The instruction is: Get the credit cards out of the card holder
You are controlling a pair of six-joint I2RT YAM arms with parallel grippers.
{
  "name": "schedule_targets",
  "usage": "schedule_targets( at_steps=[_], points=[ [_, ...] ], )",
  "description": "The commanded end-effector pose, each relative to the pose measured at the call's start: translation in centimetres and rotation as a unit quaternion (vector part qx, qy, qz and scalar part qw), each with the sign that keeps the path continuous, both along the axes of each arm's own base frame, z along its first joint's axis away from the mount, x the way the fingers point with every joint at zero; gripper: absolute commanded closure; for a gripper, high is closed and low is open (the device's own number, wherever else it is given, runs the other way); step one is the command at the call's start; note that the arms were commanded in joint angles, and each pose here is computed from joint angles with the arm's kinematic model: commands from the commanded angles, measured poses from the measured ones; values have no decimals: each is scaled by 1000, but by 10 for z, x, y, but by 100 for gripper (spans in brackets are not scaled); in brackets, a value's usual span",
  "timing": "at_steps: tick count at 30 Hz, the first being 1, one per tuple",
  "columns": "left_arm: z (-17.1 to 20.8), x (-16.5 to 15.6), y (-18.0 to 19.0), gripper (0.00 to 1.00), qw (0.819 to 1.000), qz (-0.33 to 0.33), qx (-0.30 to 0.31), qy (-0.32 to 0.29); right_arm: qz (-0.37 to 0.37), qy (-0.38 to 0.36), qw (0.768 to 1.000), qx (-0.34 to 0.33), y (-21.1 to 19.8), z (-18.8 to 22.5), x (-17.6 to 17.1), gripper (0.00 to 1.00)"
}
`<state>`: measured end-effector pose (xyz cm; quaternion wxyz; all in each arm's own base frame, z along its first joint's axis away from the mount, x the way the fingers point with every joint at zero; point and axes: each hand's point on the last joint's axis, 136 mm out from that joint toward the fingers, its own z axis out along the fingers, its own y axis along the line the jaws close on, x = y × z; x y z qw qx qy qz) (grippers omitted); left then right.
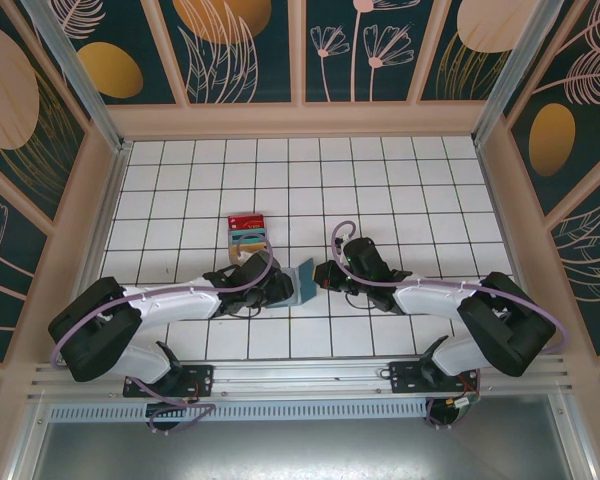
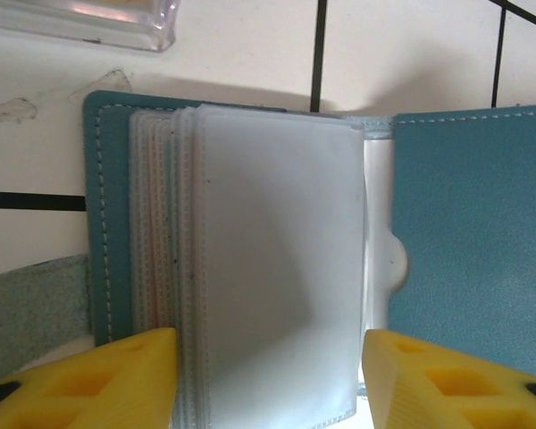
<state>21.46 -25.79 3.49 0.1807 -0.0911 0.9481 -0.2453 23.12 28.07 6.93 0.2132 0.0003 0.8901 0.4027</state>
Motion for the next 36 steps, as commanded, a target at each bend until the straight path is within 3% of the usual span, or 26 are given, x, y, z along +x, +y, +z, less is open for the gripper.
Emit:
schedule_targets(
  at_steps=[1, 13, 21, 36],
  points=[
    [9, 1, -11, 44, 1000, -13, -21, -12, 9, 2, 1000, 7, 4, 1, -3, 100],
    [35, 2, -39, 42, 993, -52, -99, -41, 15, 2, 1000, 7, 6, 0, -2, 100],
    [67, 5, -79, 42, 980, -109, -151, -69, 12, 2, 1000, 3, 4, -1, -1, 100],
    [49, 12, -40, 43, 994, -37, -73, -73, 21, 2, 1000, 7, 7, 0, 0, 100]
  ],
)
